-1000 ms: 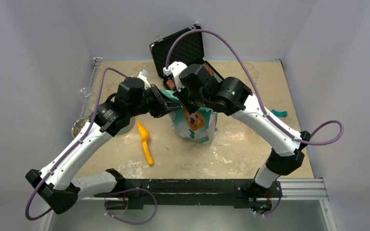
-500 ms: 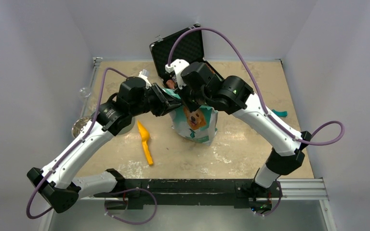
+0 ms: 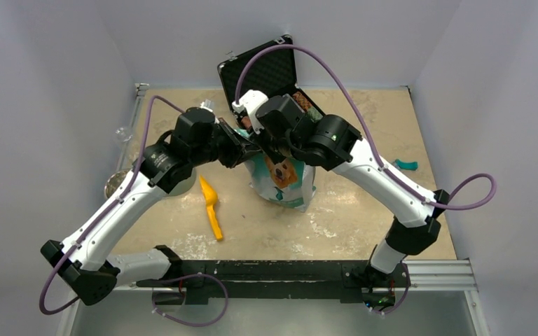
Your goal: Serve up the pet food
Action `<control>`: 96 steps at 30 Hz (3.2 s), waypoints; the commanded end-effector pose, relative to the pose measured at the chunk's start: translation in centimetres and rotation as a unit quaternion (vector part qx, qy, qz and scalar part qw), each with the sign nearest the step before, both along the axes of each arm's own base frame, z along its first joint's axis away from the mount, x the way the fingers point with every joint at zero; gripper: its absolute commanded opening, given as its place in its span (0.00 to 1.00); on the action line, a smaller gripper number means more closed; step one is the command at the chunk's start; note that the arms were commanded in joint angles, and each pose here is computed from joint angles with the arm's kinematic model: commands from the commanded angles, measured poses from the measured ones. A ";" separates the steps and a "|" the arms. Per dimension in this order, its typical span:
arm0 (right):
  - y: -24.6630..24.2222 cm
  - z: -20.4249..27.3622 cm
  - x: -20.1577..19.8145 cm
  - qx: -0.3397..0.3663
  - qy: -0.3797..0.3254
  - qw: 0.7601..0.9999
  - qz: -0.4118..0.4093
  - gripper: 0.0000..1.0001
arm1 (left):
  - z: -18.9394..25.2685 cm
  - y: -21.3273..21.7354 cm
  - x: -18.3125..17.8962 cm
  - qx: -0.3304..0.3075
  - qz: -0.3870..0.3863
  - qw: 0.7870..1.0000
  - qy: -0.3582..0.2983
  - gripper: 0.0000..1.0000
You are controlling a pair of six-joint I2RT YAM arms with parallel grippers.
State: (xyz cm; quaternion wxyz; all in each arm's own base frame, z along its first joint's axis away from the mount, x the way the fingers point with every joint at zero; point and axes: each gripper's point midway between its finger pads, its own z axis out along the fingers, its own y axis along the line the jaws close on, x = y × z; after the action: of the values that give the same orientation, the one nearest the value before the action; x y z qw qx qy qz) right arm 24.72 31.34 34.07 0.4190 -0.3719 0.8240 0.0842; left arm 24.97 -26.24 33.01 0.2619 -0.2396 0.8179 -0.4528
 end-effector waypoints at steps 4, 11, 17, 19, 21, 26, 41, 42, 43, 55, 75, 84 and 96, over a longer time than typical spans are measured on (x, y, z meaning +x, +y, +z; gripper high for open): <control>-1.8 0.3 3.2 -0.084 -0.106 0.988 -0.076 0.00 | -0.8 3.1 -1.2 0.079 0.057 0.989 0.112 0.00; -5.9 7.1 4.7 -0.042 -0.204 0.953 -0.222 0.00 | -5.6 4.2 -2.7 0.131 0.060 0.974 0.174 0.00; -7.0 11.4 4.2 0.031 -0.226 0.944 -0.237 0.00 | -8.7 4.0 -3.5 0.119 0.048 0.975 0.184 0.00; -6.6 11.6 4.0 0.038 -0.223 0.949 -0.219 0.00 | -8.2 4.1 -3.3 0.119 0.046 0.977 0.172 0.00; -5.5 11.1 3.4 0.049 -0.201 0.962 -0.180 0.00 | -6.0 4.0 -2.3 0.120 0.037 0.985 0.120 0.00; -3.0 7.5 0.3 0.059 -0.108 0.990 -0.073 0.06 | 0.0 2.0 -0.9 0.074 -0.014 0.997 -0.009 0.00; -2.6 3.2 0.5 0.016 -0.021 0.994 -0.103 0.82 | 4.6 1.7 -4.8 0.014 -0.095 0.992 -0.080 0.00; -2.0 3.0 0.3 0.022 -0.006 0.995 -0.094 0.81 | 4.6 1.6 -5.0 0.013 -0.099 0.992 -0.081 0.00; -1.9 3.2 0.2 0.029 -0.001 0.995 -0.092 0.78 | 4.7 1.6 -5.0 0.012 -0.103 0.991 -0.083 0.00; -7.4 4.6 1.4 0.075 -0.003 0.973 -0.216 0.00 | 7.3 1.0 -7.4 0.016 -0.188 0.973 -0.133 0.00; -23.3 11.6 0.1 0.078 -0.115 0.923 -0.359 0.00 | 14.6 -9.9 -3.8 -0.099 -0.329 0.926 -0.157 0.00; -9.0 2.4 -1.8 0.092 0.018 0.979 -0.179 0.00 | -0.6 -3.7 -6.1 0.096 -0.341 0.932 -0.074 0.00; -4.1 0.1 -6.2 0.103 0.068 0.990 -0.062 0.00 | -0.9 6.3 -11.4 0.179 -0.239 0.942 -0.152 0.53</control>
State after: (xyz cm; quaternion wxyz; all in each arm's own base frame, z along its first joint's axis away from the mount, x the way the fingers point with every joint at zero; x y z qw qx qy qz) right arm 18.85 26.68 30.66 0.3580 -0.2822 0.8845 0.0993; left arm 13.82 -23.16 30.86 0.2182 0.1069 0.8843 -0.3987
